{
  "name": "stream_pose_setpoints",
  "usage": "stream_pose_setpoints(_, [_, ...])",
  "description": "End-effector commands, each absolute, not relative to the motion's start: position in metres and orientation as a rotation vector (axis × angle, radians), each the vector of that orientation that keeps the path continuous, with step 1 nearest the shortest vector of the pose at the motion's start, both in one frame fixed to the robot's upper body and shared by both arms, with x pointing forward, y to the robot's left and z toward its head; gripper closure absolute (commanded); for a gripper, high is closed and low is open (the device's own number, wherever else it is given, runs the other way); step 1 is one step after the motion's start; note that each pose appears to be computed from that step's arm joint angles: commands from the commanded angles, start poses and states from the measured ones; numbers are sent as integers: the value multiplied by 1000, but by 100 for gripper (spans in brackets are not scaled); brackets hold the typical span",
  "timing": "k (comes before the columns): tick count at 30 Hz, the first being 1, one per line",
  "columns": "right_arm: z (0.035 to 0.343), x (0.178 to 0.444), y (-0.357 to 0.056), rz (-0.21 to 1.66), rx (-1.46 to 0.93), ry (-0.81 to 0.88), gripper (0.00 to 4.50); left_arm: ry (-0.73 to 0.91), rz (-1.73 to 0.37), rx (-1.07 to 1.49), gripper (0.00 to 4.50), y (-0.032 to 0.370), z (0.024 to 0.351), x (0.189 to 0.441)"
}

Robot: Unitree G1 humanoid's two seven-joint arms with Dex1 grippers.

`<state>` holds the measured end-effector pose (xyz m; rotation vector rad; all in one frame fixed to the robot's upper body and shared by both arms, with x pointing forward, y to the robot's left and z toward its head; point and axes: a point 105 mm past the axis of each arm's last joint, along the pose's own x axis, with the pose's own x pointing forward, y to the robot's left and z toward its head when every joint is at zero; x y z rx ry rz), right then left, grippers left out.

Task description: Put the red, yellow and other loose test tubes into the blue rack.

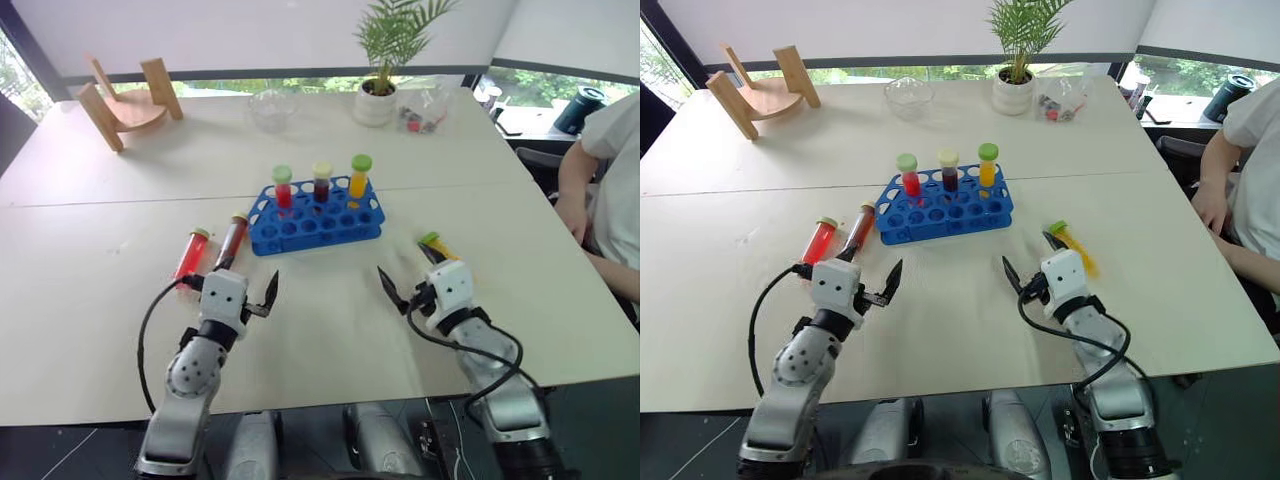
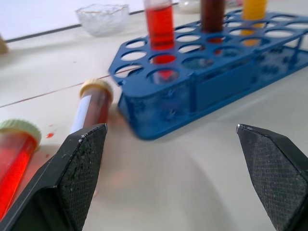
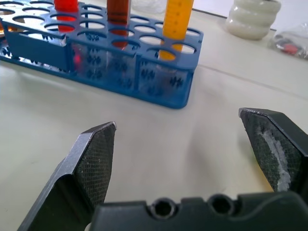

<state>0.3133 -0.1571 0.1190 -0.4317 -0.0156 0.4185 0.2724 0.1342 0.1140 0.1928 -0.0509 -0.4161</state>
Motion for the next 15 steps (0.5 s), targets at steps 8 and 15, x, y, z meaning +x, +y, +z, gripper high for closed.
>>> stream_pose_setpoints(8, [178,325,-202,595,-460,553,0,107,-1038,283,7,149,189,246])
stream_pose_setpoints(15, [146,346,-222,605,-429,827,0,212,-1197,290,7,157,192,237])
